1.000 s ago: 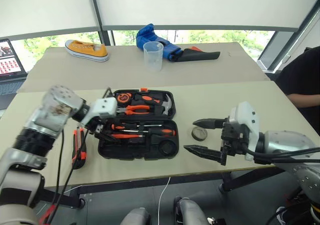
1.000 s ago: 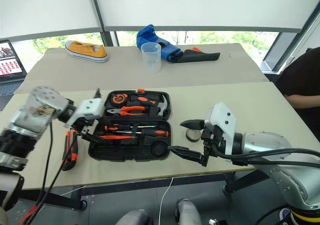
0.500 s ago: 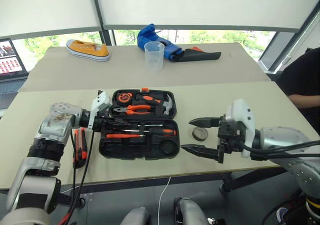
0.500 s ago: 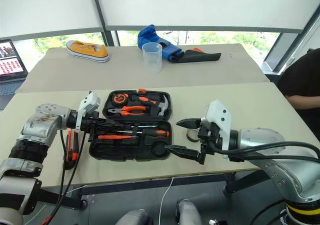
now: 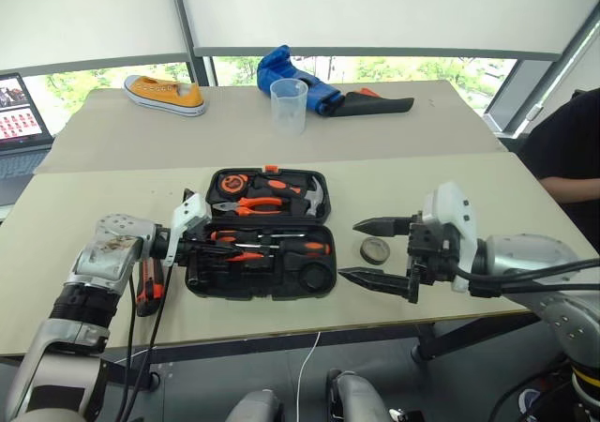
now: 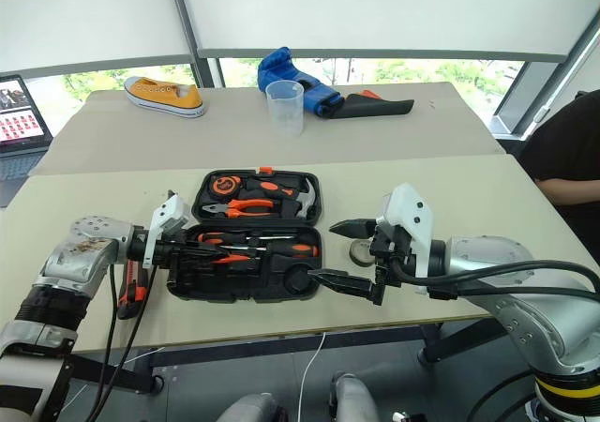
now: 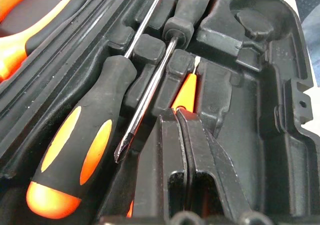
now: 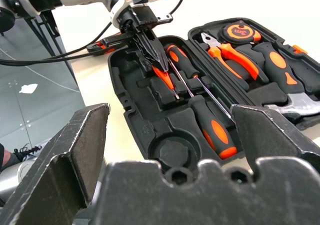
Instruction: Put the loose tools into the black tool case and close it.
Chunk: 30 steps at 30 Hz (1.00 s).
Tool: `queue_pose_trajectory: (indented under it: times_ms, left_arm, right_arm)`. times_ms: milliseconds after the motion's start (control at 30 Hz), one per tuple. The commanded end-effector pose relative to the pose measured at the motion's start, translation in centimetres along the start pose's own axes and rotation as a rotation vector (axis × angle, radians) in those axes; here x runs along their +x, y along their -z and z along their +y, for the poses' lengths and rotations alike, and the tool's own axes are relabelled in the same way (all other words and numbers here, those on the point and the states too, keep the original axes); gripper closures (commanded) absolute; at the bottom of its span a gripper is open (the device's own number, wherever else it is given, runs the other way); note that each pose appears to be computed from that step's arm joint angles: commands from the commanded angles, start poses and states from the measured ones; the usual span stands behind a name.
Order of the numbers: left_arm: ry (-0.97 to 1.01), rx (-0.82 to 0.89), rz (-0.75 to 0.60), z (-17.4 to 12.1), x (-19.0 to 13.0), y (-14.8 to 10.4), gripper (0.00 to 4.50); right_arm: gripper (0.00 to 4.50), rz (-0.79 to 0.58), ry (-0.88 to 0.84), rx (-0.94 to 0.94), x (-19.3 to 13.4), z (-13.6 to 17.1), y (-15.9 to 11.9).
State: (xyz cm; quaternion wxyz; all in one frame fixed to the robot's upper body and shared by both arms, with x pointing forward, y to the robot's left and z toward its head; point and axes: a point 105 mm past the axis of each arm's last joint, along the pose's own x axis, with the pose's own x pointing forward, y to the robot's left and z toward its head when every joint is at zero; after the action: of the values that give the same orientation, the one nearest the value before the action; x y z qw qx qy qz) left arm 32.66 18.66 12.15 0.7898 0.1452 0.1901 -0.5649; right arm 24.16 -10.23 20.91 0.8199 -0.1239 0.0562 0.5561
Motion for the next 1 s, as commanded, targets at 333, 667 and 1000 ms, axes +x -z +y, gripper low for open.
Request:
queue_pose_trajectory:
  times_ms: [333, 667, 1000]
  left_arm:
    - [-0.105, 0.044, 0.024, 0.5, -1.0, 1.6, 4.43]
    - [-0.216, 0.061, -0.051, 0.6, -2.7, 0.5, 4.43]
    - [-0.462, -0.034, -0.119, 1.1, -8.7, -0.9, 4.19]
  right_arm:
    - [0.00, -0.022, -0.012, -0.022, 0.2, -0.3, -0.8]
    - [0.00, -0.033, -0.038, -0.025, 0.7, -0.9, -1.0]
    - [0.00, -0.073, -0.139, -0.075, 2.5, -1.2, -2.2]
